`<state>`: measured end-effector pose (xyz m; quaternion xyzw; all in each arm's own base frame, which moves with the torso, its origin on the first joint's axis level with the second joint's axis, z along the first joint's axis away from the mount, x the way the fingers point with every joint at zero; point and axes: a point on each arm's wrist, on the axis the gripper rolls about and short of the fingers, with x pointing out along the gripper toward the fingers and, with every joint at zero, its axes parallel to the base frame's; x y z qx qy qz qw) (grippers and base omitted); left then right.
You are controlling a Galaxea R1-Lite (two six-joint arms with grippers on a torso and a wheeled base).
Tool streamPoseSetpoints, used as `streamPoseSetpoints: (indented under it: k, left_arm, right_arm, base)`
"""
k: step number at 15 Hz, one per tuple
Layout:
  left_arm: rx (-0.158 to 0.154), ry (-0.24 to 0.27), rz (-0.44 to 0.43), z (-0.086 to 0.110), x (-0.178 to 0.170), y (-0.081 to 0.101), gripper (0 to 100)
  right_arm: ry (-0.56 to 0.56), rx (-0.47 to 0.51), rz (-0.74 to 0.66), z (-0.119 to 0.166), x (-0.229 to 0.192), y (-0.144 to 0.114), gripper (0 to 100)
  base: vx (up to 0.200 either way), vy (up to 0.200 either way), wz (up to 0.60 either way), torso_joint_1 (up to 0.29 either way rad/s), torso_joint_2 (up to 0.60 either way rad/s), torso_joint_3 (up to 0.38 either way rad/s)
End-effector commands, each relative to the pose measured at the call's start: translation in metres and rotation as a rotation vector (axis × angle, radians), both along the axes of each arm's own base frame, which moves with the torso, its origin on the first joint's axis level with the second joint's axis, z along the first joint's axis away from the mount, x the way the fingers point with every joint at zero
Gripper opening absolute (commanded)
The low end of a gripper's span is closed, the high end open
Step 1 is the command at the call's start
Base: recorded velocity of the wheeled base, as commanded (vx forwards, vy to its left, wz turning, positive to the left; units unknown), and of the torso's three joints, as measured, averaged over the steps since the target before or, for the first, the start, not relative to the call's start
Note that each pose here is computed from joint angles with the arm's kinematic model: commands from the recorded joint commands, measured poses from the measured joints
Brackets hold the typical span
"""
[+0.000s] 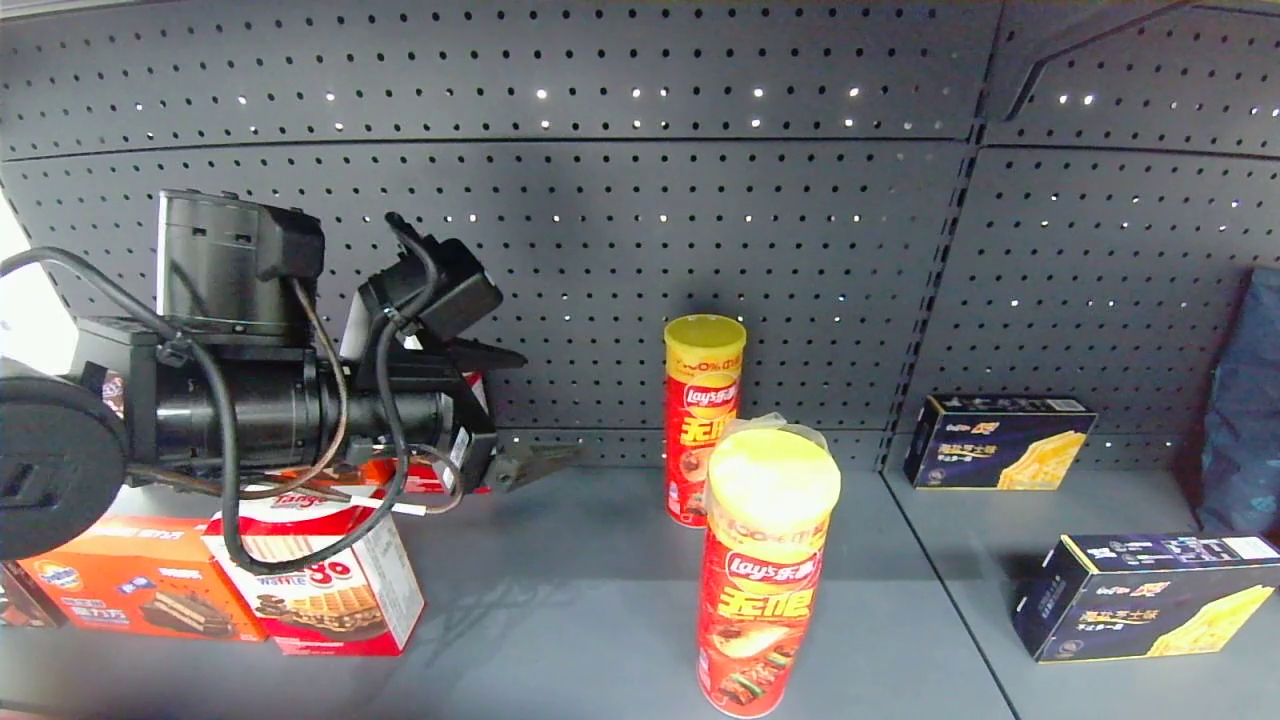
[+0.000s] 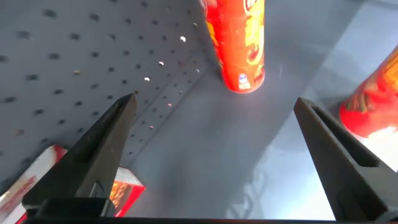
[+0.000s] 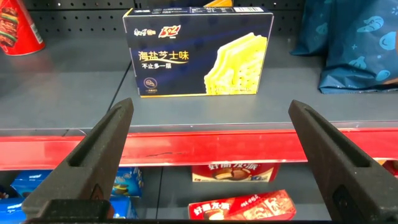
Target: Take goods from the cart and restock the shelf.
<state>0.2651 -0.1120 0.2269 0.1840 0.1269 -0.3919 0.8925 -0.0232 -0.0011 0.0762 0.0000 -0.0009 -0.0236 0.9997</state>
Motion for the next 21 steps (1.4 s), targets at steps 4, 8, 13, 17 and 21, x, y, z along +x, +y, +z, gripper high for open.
streamPoseSetpoints:
  k: [4,8,13,17,21]
  left_arm:
    - [0.028,-0.006,0.026,-0.002,-0.007,-0.015,100]
    - [0.104,0.014,0.114,-0.028,0.012,-0.033,100]
    - [0.175,-0.005,0.215,-0.061,0.042,-0.061,100]
    - [0.2,-0.024,0.295,-0.073,0.074,-0.077,100]
    - [0.193,-0.038,0.319,-0.076,0.09,-0.085,100]
  right_arm:
    - [0.003,0.0,0.0,0.0,0.0,0.0,100]
    - [0.002,0.0,0.001,0.0,0.0,0.0,100]
    - [0.002,0.0,0.0,0.0,0.0,0.0,100]
    - [0.002,0.0,0.0,0.0,0.0,0.0,100]
    - [0.003,0.0,0.001,0.0,0.0,0.0,100]
  base:
    - [0.0,0.0,0.0,0.0,0.0,0.0]
    - [0.0,0.0,0.0,0.0,0.0,0.0]
    - [0.0,0.0,0.0,0.0,0.0,0.0]
    - [0.0,0.0,0.0,0.0,0.0,0.0]
    - [0.0,0.0,0.0,0.0,0.0,0.0]
